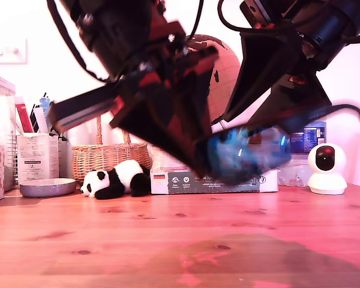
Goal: Pick up the sunglasses and open them, then place them back on the table
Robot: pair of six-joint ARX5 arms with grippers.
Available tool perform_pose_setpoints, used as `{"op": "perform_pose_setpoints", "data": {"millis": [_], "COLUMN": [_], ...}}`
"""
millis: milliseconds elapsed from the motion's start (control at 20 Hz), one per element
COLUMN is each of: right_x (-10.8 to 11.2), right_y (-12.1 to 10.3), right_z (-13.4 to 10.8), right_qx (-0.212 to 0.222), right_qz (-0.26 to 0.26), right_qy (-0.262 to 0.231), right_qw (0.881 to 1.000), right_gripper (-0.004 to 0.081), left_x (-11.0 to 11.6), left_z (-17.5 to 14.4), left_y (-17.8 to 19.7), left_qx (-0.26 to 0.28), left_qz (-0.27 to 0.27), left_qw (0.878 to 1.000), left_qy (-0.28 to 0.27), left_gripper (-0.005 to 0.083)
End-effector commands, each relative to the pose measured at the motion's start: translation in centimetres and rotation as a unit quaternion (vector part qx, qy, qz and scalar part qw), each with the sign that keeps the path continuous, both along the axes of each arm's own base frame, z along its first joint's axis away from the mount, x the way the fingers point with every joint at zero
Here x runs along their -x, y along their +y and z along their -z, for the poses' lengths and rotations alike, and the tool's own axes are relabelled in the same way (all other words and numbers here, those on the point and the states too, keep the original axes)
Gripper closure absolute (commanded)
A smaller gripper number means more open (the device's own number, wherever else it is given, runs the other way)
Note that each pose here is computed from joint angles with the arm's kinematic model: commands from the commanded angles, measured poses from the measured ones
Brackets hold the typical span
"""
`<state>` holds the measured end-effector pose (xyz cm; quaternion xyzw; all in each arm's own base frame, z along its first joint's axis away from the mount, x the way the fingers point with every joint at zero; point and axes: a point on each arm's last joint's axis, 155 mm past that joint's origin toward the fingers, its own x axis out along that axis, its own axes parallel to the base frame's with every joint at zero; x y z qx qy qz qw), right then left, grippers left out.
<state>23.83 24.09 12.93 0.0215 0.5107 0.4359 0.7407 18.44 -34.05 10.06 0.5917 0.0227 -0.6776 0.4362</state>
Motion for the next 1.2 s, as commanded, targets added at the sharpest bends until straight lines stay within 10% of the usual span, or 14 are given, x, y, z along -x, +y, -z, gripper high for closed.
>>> {"op": "perform_pose_setpoints", "data": {"millis": [0,1150], "right_x": [0.1,-3.2], "right_y": [0.4,-5.5], "right_z": [0.0,3.0], "right_qx": [-0.002,0.192], "right_qz": [-0.007,0.066], "right_qy": [-0.001,-0.086], "right_qw": [1.0,0.975], "right_gripper": [0.05,0.05], "left_x": [0.4,0.1], "left_z": [-0.2,-1.0], "left_y": [0.0,0.2], "left_qx": [0.005,-0.008], "left_qz": [0.004,0.058], "left_qw": [1.0,0.995], "left_qy": [-0.001,-0.075], "left_gripper": [0.0795,0.0795]}}
